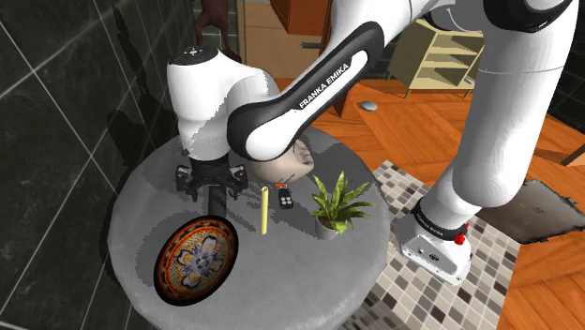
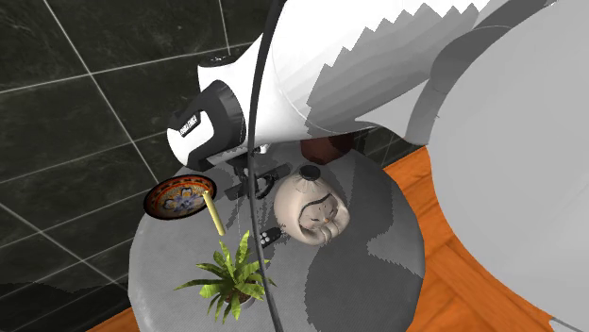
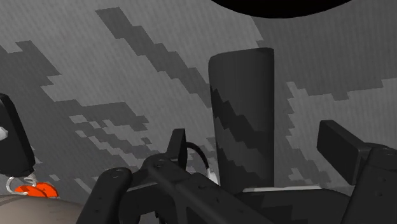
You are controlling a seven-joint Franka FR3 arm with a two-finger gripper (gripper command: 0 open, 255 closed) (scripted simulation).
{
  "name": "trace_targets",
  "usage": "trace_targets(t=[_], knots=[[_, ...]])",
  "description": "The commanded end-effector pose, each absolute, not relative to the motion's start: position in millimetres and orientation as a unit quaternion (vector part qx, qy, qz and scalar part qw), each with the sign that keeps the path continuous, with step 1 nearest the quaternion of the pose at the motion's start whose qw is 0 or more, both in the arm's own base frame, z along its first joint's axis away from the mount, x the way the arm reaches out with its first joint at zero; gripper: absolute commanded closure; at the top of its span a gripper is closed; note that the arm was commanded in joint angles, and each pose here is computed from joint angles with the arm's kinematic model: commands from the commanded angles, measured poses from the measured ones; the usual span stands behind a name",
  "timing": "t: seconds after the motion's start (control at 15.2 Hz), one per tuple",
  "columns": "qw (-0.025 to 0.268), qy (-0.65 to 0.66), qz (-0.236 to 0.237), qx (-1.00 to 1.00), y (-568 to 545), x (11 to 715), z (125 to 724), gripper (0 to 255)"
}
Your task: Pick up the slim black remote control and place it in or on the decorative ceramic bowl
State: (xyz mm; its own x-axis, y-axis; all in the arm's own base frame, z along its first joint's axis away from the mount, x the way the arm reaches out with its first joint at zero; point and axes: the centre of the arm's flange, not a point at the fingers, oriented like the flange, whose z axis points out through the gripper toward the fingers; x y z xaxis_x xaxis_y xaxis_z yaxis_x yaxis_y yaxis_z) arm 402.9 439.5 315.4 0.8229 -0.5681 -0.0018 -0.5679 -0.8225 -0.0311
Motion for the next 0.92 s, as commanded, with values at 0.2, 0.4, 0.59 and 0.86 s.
trace_targets(t=[0.2, 0.4, 0.59, 0.86], knots=[[0.013, 0.299, -0.003, -0.954, 437.4, 403.2, 312.2, 255], [0.013, 0.299, -0.003, -0.954, 437.2, 403.5, 312.4, 255], [0.013, 0.299, -0.003, -0.954, 437.4, 402.0, 312.4, 255], [0.013, 0.299, -0.003, -0.954, 437.4, 403.4, 317.7, 255]])
